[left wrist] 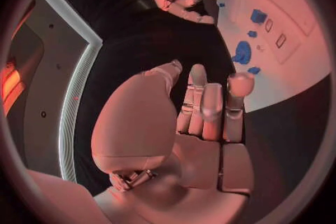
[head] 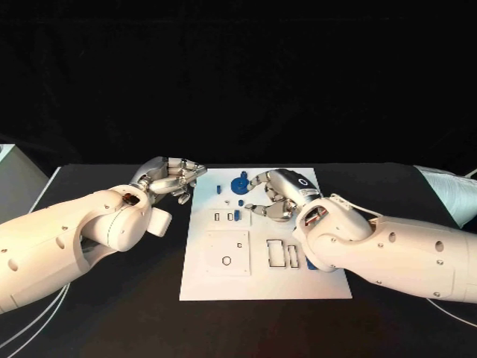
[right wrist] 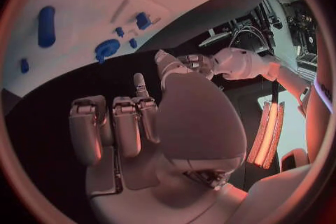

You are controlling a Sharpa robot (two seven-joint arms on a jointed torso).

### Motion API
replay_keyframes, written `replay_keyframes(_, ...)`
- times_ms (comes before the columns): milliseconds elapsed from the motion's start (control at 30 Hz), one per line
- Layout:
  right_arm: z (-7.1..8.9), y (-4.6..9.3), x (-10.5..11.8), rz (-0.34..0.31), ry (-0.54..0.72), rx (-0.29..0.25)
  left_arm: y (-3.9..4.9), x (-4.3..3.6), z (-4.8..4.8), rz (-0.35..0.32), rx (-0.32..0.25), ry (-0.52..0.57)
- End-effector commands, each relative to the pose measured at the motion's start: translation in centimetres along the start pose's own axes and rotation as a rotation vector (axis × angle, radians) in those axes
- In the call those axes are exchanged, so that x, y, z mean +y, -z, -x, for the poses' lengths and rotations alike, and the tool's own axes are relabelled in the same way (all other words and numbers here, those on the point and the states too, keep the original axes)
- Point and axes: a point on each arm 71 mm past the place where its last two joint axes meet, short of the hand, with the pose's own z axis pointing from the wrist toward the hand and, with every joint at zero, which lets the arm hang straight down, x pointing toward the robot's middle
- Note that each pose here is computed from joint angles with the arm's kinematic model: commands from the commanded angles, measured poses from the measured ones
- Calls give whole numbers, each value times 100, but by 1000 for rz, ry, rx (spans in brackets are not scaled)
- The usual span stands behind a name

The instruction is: Assemble the parts on the task board

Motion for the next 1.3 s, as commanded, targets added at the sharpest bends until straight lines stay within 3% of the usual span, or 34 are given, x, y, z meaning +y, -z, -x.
replay_keyframes(33, 190, 3, -76, 16, -157, -55, -80, 72, -80, 154, 76, -184)
replay_keyframes(333, 581, -37, -449, -94, -242, -97, -321, 6, -288, 326, 209, -392)
replay_keyframes(600, 732, -69, -650, -164, -254, -102, -519, -15, -471, 471, 278, -607)
replay_keyframes(1033, 765, -104, -753, -206, -247, -101, -748, -36, -649, 550, 316, -765)
replay_keyframes(1300, 768, -113, -770, -215, -242, -98, -820, -53, -689, 567, 329, -822)
